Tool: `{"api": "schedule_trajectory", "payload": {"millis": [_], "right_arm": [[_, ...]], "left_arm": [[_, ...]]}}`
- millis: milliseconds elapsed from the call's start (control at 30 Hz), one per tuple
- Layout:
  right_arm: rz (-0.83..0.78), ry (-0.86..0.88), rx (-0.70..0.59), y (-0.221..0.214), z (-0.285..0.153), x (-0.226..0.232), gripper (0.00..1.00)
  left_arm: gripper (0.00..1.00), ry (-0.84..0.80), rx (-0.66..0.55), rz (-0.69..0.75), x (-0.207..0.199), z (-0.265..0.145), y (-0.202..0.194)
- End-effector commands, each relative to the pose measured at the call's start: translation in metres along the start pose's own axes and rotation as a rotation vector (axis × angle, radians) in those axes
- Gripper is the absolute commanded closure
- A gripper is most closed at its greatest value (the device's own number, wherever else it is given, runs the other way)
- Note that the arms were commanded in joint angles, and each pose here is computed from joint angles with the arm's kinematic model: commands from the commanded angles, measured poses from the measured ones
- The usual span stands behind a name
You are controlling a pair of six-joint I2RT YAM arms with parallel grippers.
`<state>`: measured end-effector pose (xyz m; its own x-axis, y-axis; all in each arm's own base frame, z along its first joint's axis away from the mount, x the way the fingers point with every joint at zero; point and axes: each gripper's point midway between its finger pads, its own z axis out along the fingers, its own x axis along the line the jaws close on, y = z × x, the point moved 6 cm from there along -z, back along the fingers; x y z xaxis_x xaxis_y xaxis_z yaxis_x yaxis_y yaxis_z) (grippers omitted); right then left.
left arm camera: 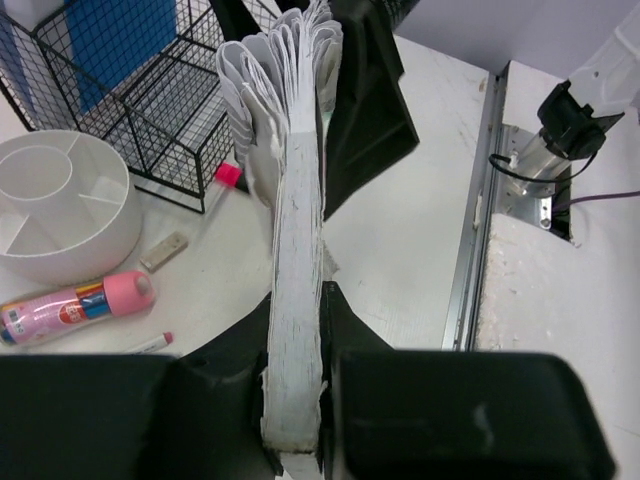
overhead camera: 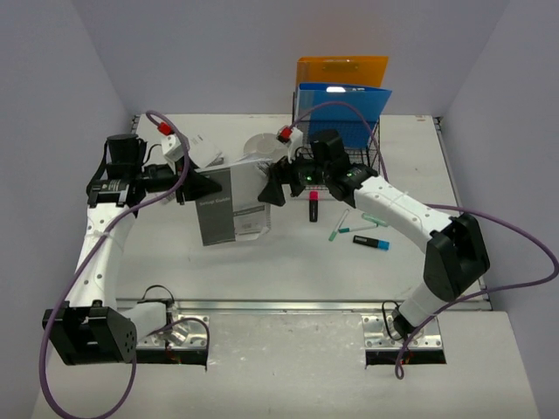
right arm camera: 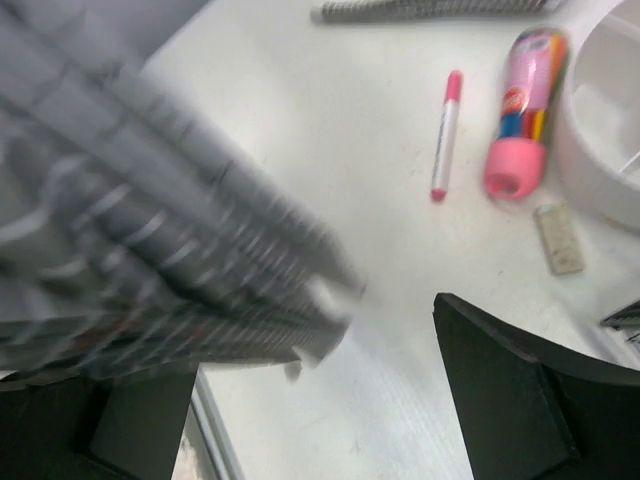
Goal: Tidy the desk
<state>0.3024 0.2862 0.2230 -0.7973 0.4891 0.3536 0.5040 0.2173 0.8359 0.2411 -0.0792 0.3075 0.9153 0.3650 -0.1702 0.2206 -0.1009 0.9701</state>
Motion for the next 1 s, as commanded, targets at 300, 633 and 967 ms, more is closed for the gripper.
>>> {"api": "schedule_trajectory", "payload": {"millis": [300, 633, 967], "right_arm": [[-0.092, 0.463, -0.380, 0.079, -0.025, 0.036, 0.06], [-0.156, 0.464, -0.300, 0.067, -0.023, 0.041, 0.80], [-0.296, -0.007, -0.326, 0.098, -0.064, 0.019, 1.00]], "left_arm": [[1.00, -0.060, -0.065, -0.013, -0.001, 0.006, 0.019], [1.00, -0.006, -0.083, 0.020, 0.001, 0.009, 0.033], [1.00, 0.273, -0.155, 0.186, -0.012, 0.062, 0.077]]}}
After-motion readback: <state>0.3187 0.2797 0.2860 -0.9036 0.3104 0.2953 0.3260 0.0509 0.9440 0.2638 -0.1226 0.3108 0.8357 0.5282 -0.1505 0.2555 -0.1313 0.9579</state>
